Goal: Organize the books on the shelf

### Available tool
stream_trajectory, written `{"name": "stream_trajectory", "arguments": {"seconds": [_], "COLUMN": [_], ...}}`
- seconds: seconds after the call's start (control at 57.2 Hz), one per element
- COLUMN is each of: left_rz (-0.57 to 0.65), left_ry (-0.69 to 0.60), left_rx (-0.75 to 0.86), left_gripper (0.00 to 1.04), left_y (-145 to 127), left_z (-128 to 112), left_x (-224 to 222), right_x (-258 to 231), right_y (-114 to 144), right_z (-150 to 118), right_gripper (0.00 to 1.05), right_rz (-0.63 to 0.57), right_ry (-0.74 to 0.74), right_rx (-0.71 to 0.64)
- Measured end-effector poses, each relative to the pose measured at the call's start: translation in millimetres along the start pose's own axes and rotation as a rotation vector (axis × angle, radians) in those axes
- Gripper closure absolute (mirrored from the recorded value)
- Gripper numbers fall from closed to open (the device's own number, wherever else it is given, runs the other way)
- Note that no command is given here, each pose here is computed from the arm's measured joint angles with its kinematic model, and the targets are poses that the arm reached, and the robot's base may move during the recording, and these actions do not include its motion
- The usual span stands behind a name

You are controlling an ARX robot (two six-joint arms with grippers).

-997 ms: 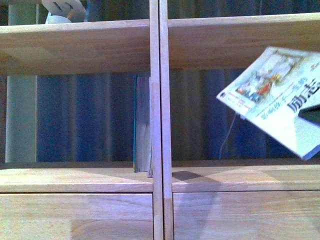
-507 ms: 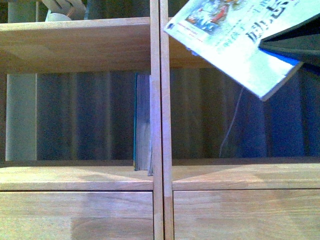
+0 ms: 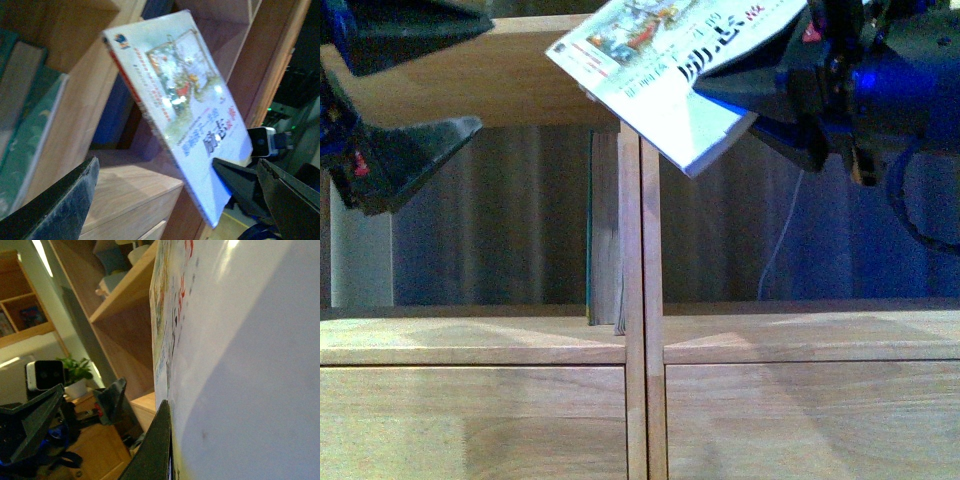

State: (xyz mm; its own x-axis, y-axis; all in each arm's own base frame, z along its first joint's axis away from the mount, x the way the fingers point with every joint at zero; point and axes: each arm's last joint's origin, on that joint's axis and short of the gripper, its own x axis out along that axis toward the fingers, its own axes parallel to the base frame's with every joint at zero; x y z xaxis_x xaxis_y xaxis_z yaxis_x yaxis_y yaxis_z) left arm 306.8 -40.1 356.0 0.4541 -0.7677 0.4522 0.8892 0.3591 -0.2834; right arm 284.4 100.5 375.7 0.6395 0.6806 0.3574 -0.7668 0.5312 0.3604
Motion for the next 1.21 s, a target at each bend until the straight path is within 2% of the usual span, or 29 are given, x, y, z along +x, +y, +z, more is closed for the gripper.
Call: {"name": "stream_trajectory", "arguments": {"seconds": [0.122, 0.455, 0.665, 0.84, 0.945, 1.207], "left_rz": [-0.062, -0.077, -0.088, -0.080, -0.067, -0.102], "left_ry": [-0.027, -0.035, -0.037, -0.043, -0.050, -0.056], "left_rx": [-0.051, -0.115, -0.122, -0.142, -0.153, -0.158], "left_gripper": [0.07, 0.07, 0.07, 0.07, 0.16, 0.48], "left_y": [-5.6, -4.7, -7.6, -9.7, -11.3, -20.8], "left_z": [-4.4, -4.7, -2.8, -4.0, -7.4, -14.3], "left_x": [6.5, 15.2, 23.4, 31.7, 36.3, 45.8], "right_x": [7.8, 10.8, 10.1, 10.8, 10.8, 10.8], "right_y": [8.5, 22.1, 27.4, 30.0, 30.1, 30.7], "right_z": [-4.0, -13.4, -29.5, -31.0, -30.8, -30.4], "right_gripper": [0.97, 0.97, 0.97, 0.97, 0.97, 0.97], "right_rz": [0.053, 0.162, 0.204, 0.217, 0.219, 0.224], "right_ry": [0.012, 0.021, 0.088, 0.092, 0.089, 0.088], "right_rx": [0.078, 0.194, 0.238, 0.241, 0.244, 0.257]}}
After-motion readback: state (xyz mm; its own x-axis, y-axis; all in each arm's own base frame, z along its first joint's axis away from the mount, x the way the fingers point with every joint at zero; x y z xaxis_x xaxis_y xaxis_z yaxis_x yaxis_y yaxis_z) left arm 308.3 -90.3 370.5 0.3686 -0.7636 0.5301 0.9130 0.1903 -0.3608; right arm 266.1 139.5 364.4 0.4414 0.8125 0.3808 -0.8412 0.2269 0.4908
